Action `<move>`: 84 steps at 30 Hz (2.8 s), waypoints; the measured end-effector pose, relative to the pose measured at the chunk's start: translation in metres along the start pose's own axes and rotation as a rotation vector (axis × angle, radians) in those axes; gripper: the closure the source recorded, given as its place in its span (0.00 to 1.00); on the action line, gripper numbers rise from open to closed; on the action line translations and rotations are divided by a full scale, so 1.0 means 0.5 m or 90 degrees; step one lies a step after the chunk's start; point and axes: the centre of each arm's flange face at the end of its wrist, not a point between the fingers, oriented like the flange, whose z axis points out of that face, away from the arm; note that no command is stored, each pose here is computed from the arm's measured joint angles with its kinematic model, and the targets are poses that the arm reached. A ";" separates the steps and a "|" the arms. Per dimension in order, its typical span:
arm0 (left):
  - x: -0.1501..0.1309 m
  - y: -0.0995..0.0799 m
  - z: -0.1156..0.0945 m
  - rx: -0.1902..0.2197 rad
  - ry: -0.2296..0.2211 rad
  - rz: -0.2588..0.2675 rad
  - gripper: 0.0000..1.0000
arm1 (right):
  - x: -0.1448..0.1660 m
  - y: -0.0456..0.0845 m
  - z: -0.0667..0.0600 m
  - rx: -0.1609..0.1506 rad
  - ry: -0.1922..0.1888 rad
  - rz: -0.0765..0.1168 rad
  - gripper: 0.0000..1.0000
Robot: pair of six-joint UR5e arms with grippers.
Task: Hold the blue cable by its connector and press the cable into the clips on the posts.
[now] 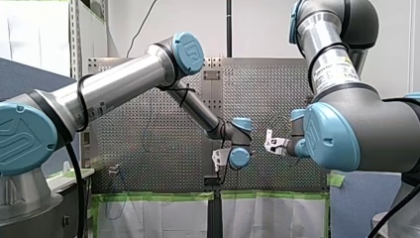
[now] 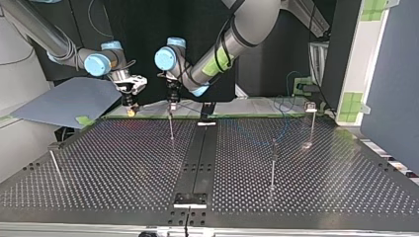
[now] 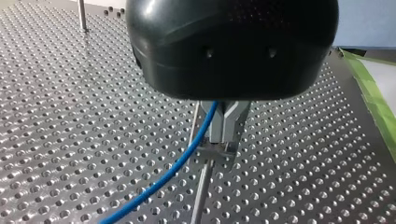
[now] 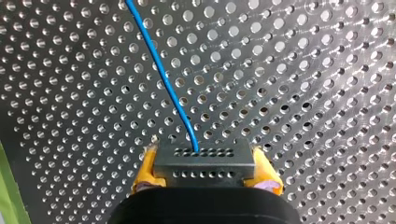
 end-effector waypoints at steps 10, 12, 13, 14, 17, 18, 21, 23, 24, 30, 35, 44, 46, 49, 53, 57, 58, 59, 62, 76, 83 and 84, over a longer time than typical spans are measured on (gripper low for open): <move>0.002 0.025 0.016 0.005 0.025 0.014 1.00 | 0.002 -0.004 0.003 0.010 0.003 -0.006 1.00; 0.001 0.029 0.023 0.012 0.027 0.014 1.00 | 0.002 -0.005 0.004 0.010 0.003 -0.007 1.00; 0.001 0.031 0.026 0.015 0.028 0.013 1.00 | 0.002 -0.005 0.004 0.010 0.003 -0.007 1.00; 0.001 0.032 0.028 0.018 0.028 0.013 1.00 | 0.002 -0.005 0.004 0.010 0.003 -0.007 1.00; 0.000 0.037 0.034 0.020 0.029 0.012 1.00 | 0.004 -0.005 0.005 0.011 0.005 -0.009 1.00; -0.001 0.040 0.037 0.019 0.029 0.012 1.00 | 0.004 -0.005 0.005 0.011 0.005 -0.009 1.00; -0.002 0.050 0.044 0.014 0.030 0.013 1.00 | 0.004 -0.005 0.005 0.011 0.005 -0.009 1.00; -0.003 0.055 0.048 0.012 0.031 0.014 1.00 | 0.005 -0.005 0.006 0.011 0.006 -0.010 1.00; -0.004 0.059 0.051 0.010 0.031 0.014 1.00 | 0.005 -0.005 0.006 0.011 0.006 -0.010 1.00; -0.005 0.071 0.062 0.008 0.033 0.016 1.00 | 0.010 -0.005 0.011 0.012 0.010 -0.013 1.00; -0.005 0.075 0.064 0.011 0.039 0.020 1.00 | 0.015 -0.004 0.016 0.013 0.013 -0.013 1.00; -0.006 0.083 0.071 0.014 0.047 0.023 1.00 | 0.026 -0.003 0.026 0.016 0.022 -0.015 1.00; -0.012 0.082 0.078 0.020 0.045 0.021 1.00 | 0.027 -0.003 0.027 0.016 0.023 -0.016 1.00; -0.025 0.073 0.088 0.032 0.044 0.018 1.00 | 0.030 -0.003 0.029 0.018 0.024 -0.016 1.00; -0.046 0.058 0.099 0.042 0.039 0.010 1.00 | 0.031 -0.005 0.030 0.022 0.025 -0.017 1.00; -0.066 0.057 0.113 0.032 0.033 0.005 1.00 | 0.033 -0.005 0.032 0.023 0.026 -0.017 1.00; -0.068 0.060 0.116 0.029 0.033 0.005 1.00 | 0.033 -0.004 0.032 0.023 0.027 -0.017 1.00; -0.070 0.063 0.119 0.027 0.034 0.005 1.00 | 0.034 -0.004 0.033 0.023 0.027 -0.017 1.00; -0.073 0.071 0.127 0.027 0.035 0.005 1.00 | 0.037 -0.003 0.035 0.022 0.030 -0.017 1.00; -0.070 0.097 0.153 0.045 0.044 0.004 1.00 | 0.017 0.010 0.057 0.017 0.032 -0.016 1.00; -0.055 0.119 0.161 0.032 0.055 0.015 1.00 | 0.010 0.015 0.077 0.018 0.026 -0.016 1.00; -0.055 0.122 0.163 0.028 0.055 0.018 1.00 | 0.012 0.015 0.079 0.019 0.027 -0.016 1.00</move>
